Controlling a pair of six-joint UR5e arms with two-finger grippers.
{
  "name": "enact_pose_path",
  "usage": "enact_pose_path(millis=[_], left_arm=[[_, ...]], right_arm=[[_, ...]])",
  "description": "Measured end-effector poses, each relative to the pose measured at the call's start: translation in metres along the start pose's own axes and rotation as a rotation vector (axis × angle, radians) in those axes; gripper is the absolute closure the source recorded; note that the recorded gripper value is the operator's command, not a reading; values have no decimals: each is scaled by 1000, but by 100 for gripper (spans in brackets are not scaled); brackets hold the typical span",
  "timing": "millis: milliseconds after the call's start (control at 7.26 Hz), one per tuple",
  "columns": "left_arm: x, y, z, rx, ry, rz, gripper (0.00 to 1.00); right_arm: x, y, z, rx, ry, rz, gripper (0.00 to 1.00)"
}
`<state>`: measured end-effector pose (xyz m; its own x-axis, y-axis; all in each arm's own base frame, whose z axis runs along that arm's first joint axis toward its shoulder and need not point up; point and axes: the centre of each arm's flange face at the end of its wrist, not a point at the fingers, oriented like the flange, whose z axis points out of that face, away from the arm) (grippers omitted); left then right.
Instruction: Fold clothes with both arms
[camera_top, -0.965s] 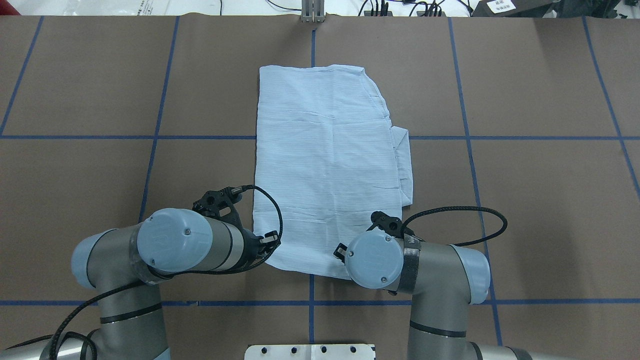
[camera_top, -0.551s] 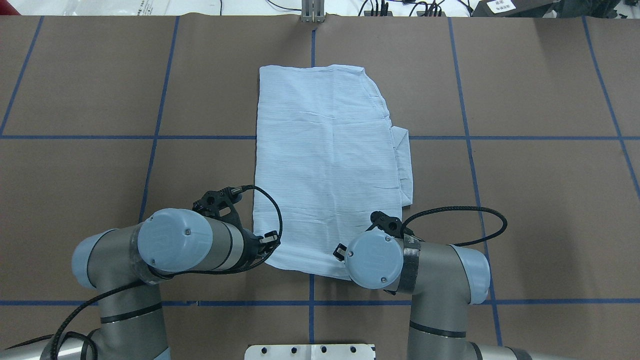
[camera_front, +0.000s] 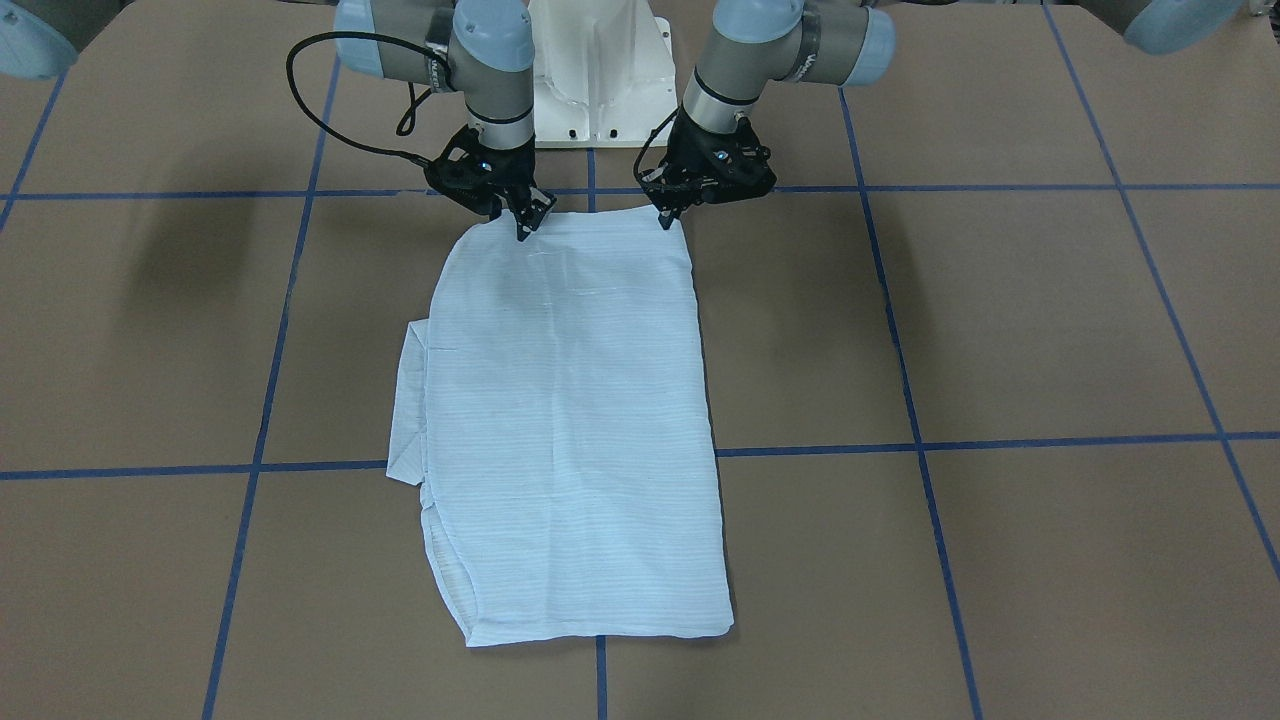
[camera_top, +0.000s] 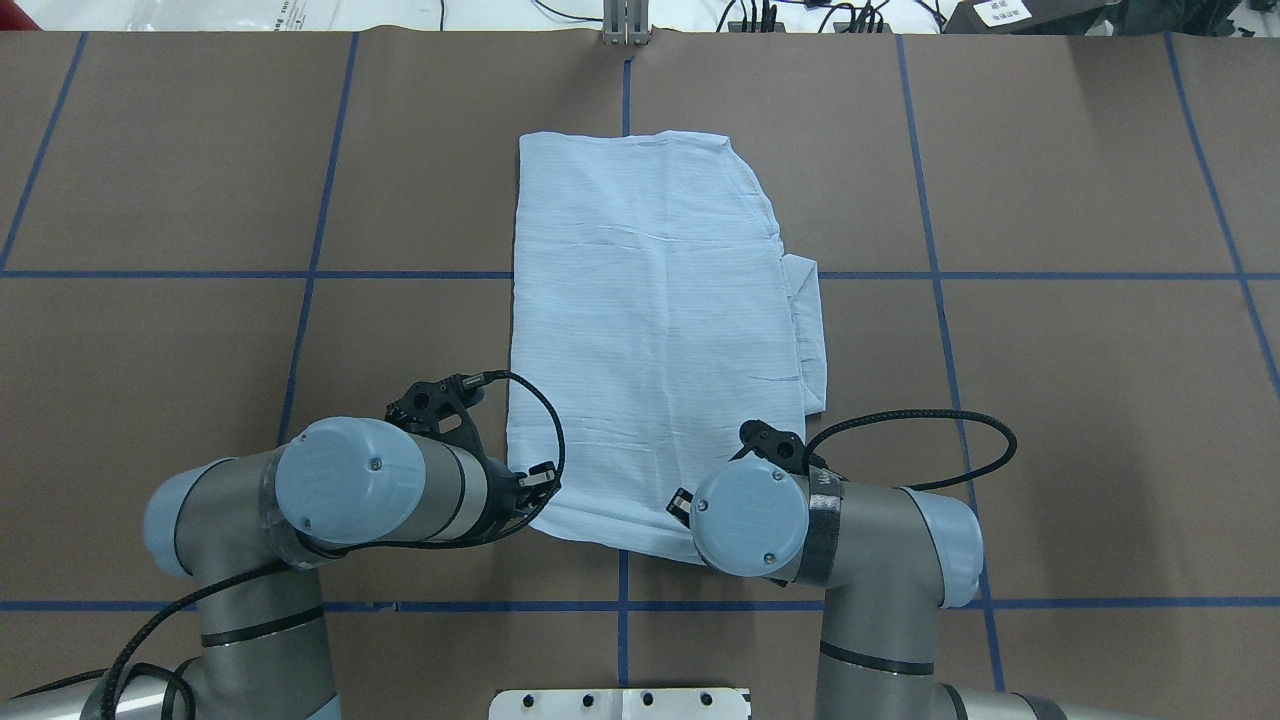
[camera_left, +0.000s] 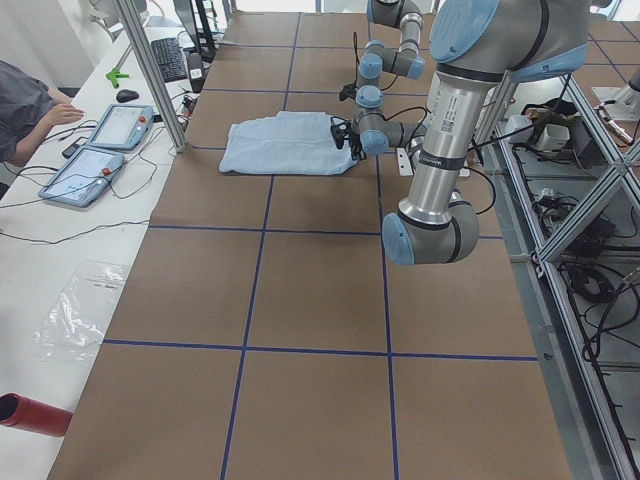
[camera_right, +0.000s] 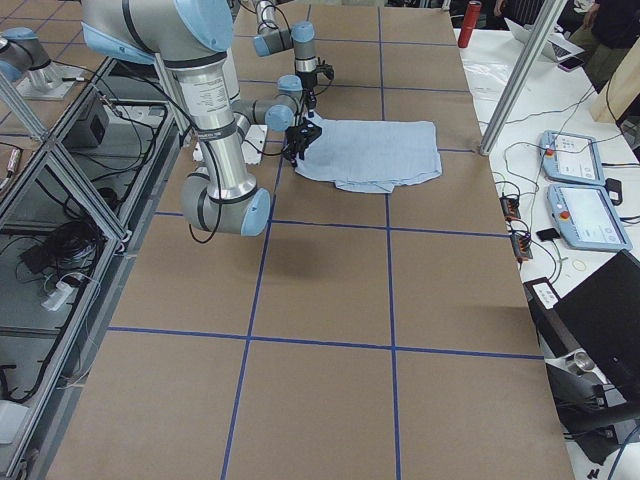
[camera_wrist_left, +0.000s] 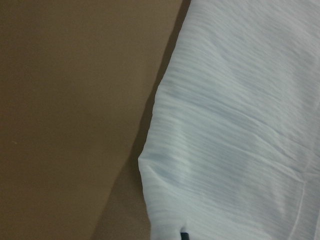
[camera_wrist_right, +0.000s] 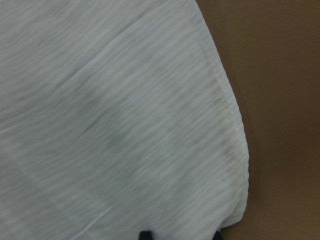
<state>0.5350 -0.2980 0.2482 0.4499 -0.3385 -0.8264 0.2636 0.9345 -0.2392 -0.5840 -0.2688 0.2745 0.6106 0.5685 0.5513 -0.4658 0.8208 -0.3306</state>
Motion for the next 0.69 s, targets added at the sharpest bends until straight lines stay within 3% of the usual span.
enact_pose_path(millis=[689], left_arm=[[1, -1, -2, 1, 5, 0, 100]], right_arm=[[-4, -3, -19, -9, -36, 7, 100]])
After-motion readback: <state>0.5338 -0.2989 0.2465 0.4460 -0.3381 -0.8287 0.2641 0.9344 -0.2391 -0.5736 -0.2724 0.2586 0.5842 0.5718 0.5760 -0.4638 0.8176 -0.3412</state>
